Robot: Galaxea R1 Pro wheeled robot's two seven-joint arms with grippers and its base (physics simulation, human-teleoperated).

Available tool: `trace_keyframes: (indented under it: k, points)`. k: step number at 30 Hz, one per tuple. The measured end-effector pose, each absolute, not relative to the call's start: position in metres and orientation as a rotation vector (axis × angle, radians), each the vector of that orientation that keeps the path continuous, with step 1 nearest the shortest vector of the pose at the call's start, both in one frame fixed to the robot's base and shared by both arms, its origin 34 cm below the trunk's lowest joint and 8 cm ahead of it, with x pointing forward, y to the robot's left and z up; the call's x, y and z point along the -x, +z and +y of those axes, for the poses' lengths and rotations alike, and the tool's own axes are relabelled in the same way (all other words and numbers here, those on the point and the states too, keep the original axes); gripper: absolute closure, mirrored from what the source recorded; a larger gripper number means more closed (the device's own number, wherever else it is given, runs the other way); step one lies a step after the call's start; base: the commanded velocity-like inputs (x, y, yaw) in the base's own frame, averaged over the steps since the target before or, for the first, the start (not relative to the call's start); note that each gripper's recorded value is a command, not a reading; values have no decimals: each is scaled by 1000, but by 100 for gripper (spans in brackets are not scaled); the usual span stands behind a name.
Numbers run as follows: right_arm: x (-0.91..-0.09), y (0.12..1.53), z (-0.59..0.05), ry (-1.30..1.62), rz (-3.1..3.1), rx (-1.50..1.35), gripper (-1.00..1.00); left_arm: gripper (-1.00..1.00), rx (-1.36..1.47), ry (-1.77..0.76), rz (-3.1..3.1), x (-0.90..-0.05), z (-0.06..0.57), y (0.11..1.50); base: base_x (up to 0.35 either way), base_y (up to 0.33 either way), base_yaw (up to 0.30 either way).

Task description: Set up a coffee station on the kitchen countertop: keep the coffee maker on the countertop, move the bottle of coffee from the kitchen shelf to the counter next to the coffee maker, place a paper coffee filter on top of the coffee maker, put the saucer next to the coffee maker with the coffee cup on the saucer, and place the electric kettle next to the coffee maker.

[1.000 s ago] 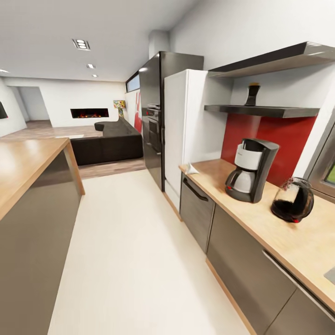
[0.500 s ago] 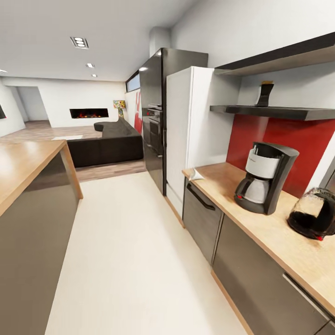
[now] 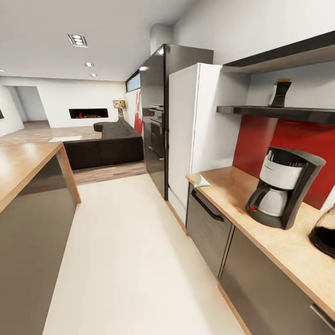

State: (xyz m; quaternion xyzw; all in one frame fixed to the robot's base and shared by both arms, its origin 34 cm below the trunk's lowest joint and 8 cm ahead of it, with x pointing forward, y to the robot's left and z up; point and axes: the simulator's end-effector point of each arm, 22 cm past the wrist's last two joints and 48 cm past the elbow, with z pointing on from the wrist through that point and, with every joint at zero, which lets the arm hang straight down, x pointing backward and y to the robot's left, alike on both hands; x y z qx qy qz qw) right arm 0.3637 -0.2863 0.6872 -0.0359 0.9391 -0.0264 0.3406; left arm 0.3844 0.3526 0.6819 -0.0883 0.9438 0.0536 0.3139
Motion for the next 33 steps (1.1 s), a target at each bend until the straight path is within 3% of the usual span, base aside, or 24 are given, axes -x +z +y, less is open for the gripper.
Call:
trace_keyframes:
  k: [33]
  points:
    - [-364,687,-285,-67,2444,91,-100,-100,233,141,2488,-384,353,682,324,121,0]
